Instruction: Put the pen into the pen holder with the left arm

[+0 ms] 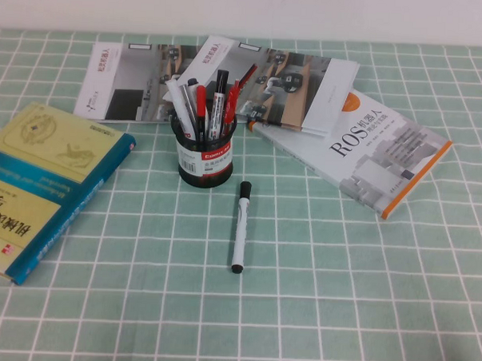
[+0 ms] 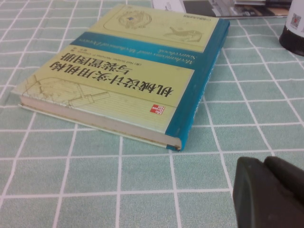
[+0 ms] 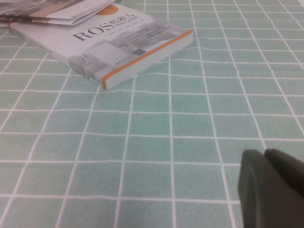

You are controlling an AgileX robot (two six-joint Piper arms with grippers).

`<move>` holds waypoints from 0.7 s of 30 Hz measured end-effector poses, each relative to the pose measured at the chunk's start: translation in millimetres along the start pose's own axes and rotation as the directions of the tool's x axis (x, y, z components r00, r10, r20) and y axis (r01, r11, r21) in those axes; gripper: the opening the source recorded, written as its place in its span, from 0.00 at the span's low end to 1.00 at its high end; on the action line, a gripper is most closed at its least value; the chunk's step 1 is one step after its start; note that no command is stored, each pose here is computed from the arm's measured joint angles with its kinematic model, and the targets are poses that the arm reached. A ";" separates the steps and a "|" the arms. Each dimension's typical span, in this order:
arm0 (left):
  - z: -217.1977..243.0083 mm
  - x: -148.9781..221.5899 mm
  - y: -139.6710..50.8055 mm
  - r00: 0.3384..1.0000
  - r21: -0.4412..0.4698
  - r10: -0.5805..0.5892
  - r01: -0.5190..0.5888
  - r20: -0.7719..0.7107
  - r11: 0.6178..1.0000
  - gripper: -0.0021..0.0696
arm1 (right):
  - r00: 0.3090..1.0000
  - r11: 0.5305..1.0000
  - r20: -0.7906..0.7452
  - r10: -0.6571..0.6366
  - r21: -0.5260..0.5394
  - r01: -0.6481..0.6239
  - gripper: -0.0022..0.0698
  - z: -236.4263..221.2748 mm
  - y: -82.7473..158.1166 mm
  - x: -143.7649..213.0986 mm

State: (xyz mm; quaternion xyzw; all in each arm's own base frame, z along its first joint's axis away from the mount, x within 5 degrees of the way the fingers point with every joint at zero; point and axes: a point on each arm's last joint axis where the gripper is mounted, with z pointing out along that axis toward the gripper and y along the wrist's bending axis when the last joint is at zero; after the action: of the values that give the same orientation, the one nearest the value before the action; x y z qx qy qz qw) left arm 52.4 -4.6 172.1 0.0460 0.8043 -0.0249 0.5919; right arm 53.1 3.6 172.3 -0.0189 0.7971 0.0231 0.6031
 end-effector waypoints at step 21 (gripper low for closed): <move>0.0 0.0 0.2 1.000 -0.002 0.006 -0.006 0.000 1.000 0.02 | 1.000 1.000 0.000 0.000 0.000 0.000 0.00 0.0 0.0 0.0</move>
State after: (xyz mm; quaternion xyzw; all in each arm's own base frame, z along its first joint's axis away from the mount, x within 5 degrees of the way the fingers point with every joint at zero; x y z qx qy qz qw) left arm 52.4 -4.4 172.1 0.0477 0.8042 -0.0223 0.5921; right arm 53.1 3.6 172.3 -0.0189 0.7971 0.0231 0.6031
